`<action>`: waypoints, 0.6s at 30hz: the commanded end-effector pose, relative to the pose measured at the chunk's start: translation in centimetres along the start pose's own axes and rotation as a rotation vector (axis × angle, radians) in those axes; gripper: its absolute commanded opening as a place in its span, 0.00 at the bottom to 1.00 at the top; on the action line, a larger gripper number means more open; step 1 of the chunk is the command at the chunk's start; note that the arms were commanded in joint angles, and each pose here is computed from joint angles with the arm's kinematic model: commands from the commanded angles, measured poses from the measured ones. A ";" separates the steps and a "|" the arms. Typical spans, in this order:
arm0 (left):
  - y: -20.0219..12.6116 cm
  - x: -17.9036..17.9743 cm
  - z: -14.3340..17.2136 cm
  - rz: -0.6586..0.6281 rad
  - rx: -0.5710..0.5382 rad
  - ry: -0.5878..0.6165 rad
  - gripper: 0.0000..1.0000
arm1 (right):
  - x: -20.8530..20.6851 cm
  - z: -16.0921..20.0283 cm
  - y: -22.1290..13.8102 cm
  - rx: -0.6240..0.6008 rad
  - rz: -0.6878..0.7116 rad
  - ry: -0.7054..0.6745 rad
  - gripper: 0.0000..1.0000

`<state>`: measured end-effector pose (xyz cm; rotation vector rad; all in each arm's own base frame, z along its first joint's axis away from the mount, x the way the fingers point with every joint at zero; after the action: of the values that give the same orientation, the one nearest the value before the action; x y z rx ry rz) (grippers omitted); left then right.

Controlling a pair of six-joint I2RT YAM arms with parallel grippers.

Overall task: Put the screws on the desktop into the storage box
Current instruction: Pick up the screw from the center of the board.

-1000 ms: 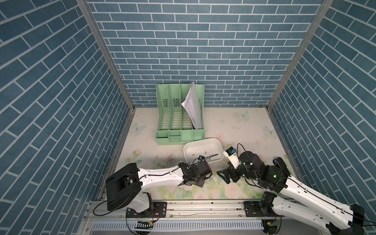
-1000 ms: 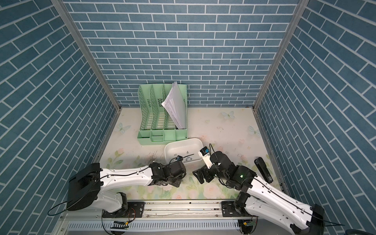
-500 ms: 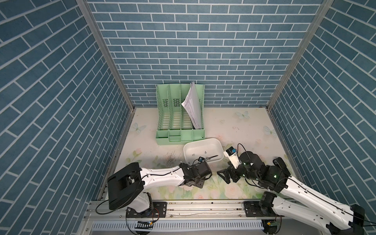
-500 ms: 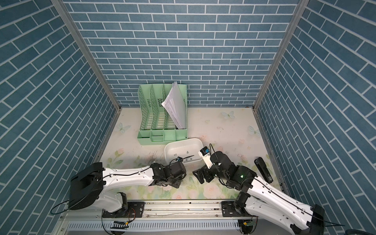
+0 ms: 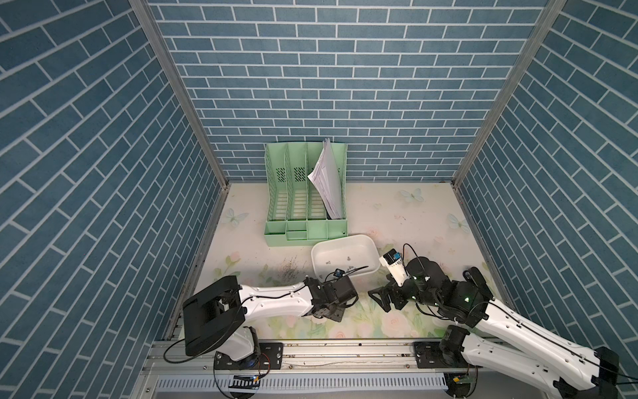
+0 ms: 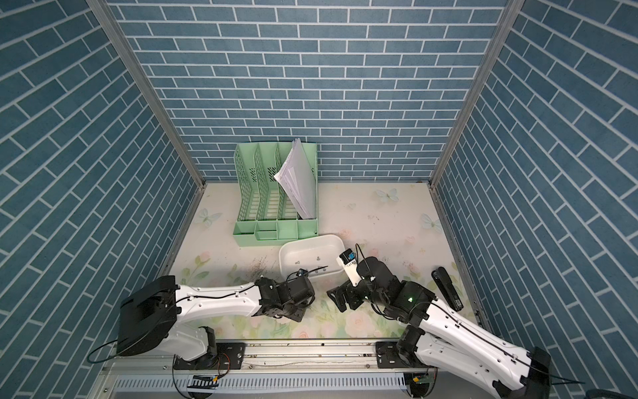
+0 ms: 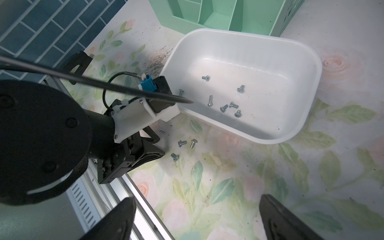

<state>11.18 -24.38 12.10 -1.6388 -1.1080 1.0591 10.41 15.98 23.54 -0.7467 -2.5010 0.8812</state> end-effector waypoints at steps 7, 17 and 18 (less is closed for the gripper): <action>0.3 0.9 1.2 -0.063 0.043 0.003 0.34 | -0.1 0.5 0.2 0.015 0.010 0.026 0.97; 0.7 1.6 1.9 -0.106 0.070 0.019 0.30 | -0.1 0.5 0.3 0.021 0.012 0.026 0.97; 0.7 1.6 1.9 -0.109 0.069 0.018 0.30 | -0.1 0.5 0.3 0.020 0.012 0.026 0.97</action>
<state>10.30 -23.36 11.31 -1.5647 -1.1129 1.0357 10.41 15.98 23.53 -0.7467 -2.5008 0.8816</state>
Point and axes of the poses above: each gripper's point midway between its finger pads, its own y axis out along the fingers, its own x axis along the line the jaws close on, z = x × y, the point moved 10 cm from there along -y, back along the fingers, and after that the axes turned 9 degrees about -y, right-handed, at the moved point
